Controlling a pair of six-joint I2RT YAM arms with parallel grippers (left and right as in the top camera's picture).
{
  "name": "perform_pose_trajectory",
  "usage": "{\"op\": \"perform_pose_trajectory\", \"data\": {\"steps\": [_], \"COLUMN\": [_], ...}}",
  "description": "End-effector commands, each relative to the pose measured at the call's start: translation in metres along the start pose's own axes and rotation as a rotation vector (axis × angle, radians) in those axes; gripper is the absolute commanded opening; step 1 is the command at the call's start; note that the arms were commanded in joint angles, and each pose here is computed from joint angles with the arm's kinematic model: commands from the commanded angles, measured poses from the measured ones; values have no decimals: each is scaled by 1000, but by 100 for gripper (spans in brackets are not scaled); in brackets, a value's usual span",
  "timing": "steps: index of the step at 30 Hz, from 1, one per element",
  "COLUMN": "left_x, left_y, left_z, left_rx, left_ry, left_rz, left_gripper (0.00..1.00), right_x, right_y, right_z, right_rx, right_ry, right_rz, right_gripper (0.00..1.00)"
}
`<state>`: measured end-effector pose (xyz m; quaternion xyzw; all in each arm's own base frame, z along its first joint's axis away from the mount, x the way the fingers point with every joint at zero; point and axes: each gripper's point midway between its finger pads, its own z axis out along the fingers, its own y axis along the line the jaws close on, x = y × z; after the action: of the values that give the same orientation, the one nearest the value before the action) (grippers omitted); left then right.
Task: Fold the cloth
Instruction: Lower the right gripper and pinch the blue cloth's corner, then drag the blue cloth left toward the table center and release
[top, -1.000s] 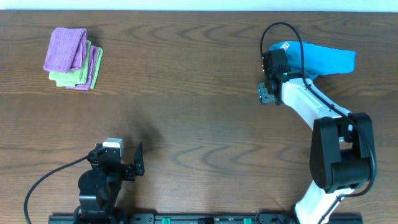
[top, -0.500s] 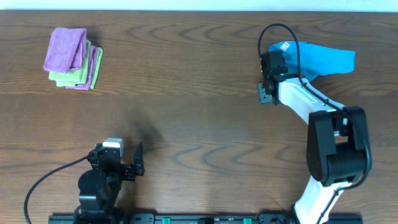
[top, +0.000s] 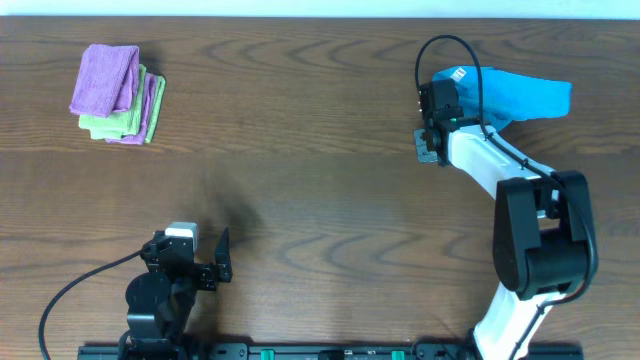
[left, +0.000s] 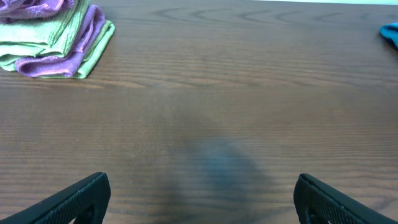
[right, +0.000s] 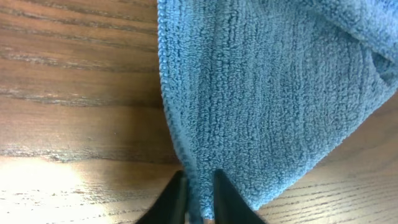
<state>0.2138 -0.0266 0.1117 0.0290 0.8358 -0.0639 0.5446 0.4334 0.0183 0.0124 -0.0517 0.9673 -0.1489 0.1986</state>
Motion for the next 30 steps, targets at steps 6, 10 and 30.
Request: {"op": "perform_pose_trajectory", "data": {"steps": [6,10,30], "left_x": [7,7,7], "left_y": [2,2,2], "left_z": [3,3,3], "left_rx": [-8,-8,-8], "left_ry": [14,14,14], "left_rz": [-7,-7,-7], "left_gripper": [95,95,96], "right_x": [-6,-8,-11], "right_y": [8,12,70], "right_z": [0,1,-25], "right_rx": [-43,-82,-310], "right_ry": [-12,-17,15], "right_rz": [15,23,-4], "right_gripper": [25,25,1]}}
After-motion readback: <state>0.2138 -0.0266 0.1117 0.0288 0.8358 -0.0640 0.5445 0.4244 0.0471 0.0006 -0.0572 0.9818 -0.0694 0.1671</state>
